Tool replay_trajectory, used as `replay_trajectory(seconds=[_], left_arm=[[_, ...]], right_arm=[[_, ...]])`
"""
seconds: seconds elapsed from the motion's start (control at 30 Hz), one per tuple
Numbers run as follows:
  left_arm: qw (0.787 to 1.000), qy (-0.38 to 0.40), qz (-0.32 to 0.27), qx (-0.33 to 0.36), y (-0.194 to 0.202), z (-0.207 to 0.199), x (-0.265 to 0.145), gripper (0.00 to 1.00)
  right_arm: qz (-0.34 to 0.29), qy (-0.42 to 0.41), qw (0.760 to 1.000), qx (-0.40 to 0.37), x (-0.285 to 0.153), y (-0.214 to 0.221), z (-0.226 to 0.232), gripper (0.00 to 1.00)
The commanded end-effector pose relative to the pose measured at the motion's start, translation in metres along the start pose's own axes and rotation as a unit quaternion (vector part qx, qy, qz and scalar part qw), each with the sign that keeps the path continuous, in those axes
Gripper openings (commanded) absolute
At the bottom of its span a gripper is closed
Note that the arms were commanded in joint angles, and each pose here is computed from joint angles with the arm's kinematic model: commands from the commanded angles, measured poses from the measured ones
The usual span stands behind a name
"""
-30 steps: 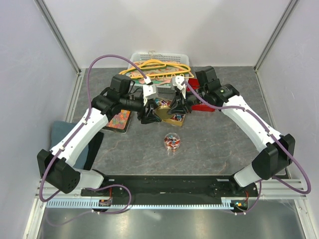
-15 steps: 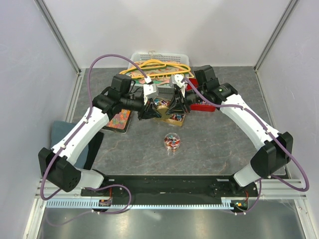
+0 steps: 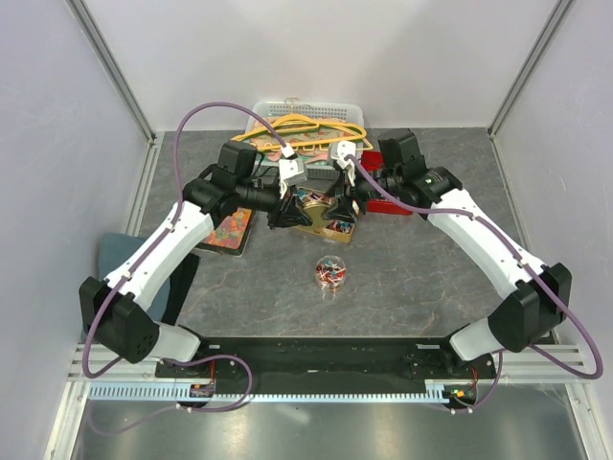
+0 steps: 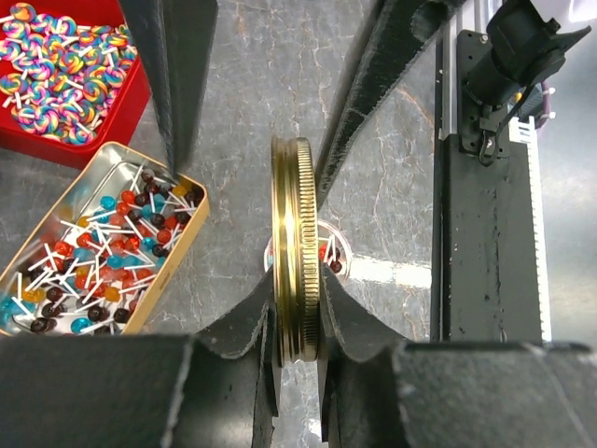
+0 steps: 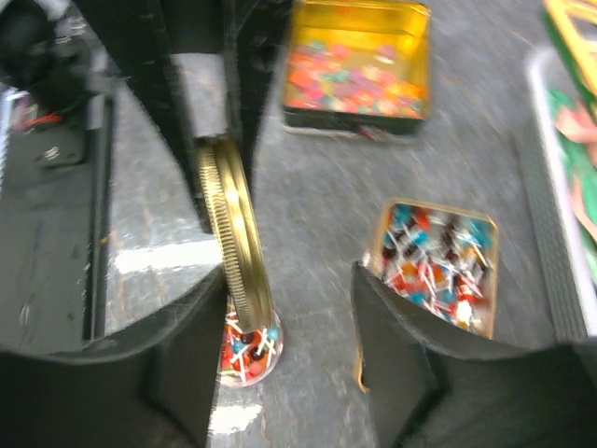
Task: Pack the candies
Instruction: Pick up the bottle lid at the center of the board.
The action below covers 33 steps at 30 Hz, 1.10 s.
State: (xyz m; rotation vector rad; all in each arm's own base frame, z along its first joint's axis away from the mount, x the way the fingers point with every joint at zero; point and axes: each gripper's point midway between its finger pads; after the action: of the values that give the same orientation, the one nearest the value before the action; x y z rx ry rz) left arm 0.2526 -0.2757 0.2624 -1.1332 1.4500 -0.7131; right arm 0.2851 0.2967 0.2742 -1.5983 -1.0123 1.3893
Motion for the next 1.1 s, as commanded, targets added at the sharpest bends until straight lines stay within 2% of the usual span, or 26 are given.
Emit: replay_trajectory(seconds=[0.0, 0.03, 0.13, 0.17, 0.2, 0.23, 0.3, 0.37, 0.43, 0.5, 0.57, 0.63, 0.67, 0.73, 0.8, 0.83, 0.87, 0.97, 1.07], left_arm=[[1.0, 0.01, -0.021, -0.012, -0.023, -0.003, -0.002, 0.02], [1.0, 0.01, -0.025, -0.015, -0.028, -0.002, -0.003, 0.02], [0.999, 0.018, -0.034, -0.028, -0.038, -0.001, -0.005, 0.02], [0.999, 0.025, -0.037, -0.031, -0.04, -0.002, -0.005, 0.02], [0.998, 0.024, -0.041, -0.033, -0.045, -0.001, -0.007, 0.02], [0.998, 0.026, -0.041, -0.038, -0.045, 0.0, -0.006, 0.02], [0.998, 0.028, -0.044, -0.041, -0.05, 0.001, -0.006, 0.02], [0.997, 0.031, -0.047, -0.048, -0.052, 0.004, -0.006, 0.02], [0.997, 0.039, -0.051, -0.051, -0.058, 0.003, -0.007, 0.02], [0.996, 0.039, -0.057, -0.054, -0.064, 0.004, -0.01, 0.02], [0.996, 0.04, -0.064, -0.055, -0.073, 0.006, -0.013, 0.02], [0.994, 0.05, -0.069, -0.067, -0.079, 0.005, -0.014, 0.02], [0.993, 0.052, -0.073, -0.078, -0.086, 0.008, -0.014, 0.02], [0.991, 0.065, -0.077, -0.088, -0.093, 0.008, -0.014, 0.02], [0.988, 0.078, -0.078, -0.108, -0.1, 0.012, -0.012, 0.02], [0.985, 0.095, -0.079, -0.117, -0.102, 0.011, -0.012, 0.02], [0.983, 0.106, -0.082, -0.124, -0.108, 0.01, -0.013, 0.02], [0.977, 0.136, -0.078, -0.141, -0.106, 0.012, -0.008, 0.02], [0.971, 0.156, -0.073, -0.163, -0.104, 0.012, -0.003, 0.02]], right_arm=[[0.019, 0.187, 0.982, 0.011, -0.035, -0.015, -0.048, 0.67], [0.023, 0.231, 0.972, 0.024, -0.044, -0.016, -0.06, 0.68], [0.041, 0.322, 0.943, 0.074, -0.075, -0.021, -0.077, 0.44], [0.036, 0.336, 0.937, 0.087, -0.082, -0.022, -0.077, 0.51], [0.033, 0.345, 0.934, 0.094, -0.087, -0.022, -0.079, 0.64], [0.031, 0.35, 0.931, 0.1, -0.091, -0.021, -0.08, 0.98], [0.029, 0.361, 0.924, 0.122, -0.095, -0.019, -0.079, 0.94], [0.022, 0.355, 0.928, 0.114, -0.1, -0.028, -0.075, 0.98], [0.006, 0.357, 0.931, 0.072, -0.11, -0.038, -0.065, 0.98], [0.0, 0.394, 0.919, 0.023, -0.126, -0.044, -0.07, 0.98], [0.037, 0.41, 0.911, 0.016, -0.135, -0.038, -0.076, 0.98], [0.063, 0.399, 0.915, -0.016, -0.133, -0.026, -0.073, 0.98], [0.071, 0.365, 0.928, -0.028, -0.124, -0.02, -0.063, 0.98], [0.087, 0.326, 0.94, -0.051, -0.113, -0.016, -0.053, 0.96], [0.112, 0.327, 0.935, -0.078, -0.104, -0.017, -0.042, 0.9], [0.123, 0.334, 0.929, -0.102, -0.102, -0.019, -0.041, 0.89], [0.134, 0.355, 0.918, -0.116, -0.106, -0.021, -0.044, 0.9], [0.132, 0.344, 0.92, -0.137, -0.094, -0.033, -0.034, 0.96], [0.124, 0.341, 0.92, -0.148, -0.088, -0.046, -0.032, 0.97]])
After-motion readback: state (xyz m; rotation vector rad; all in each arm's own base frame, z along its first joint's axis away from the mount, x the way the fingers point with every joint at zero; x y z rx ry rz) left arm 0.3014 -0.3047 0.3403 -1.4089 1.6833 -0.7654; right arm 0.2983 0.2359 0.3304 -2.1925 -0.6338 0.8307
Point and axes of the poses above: each gripper's point midway between its finger pads, its own x axis out along the fingers, its own z axis along the line the jaws close on, y = z × x, and after that the axes turned 6 degrees about -x, right-handed
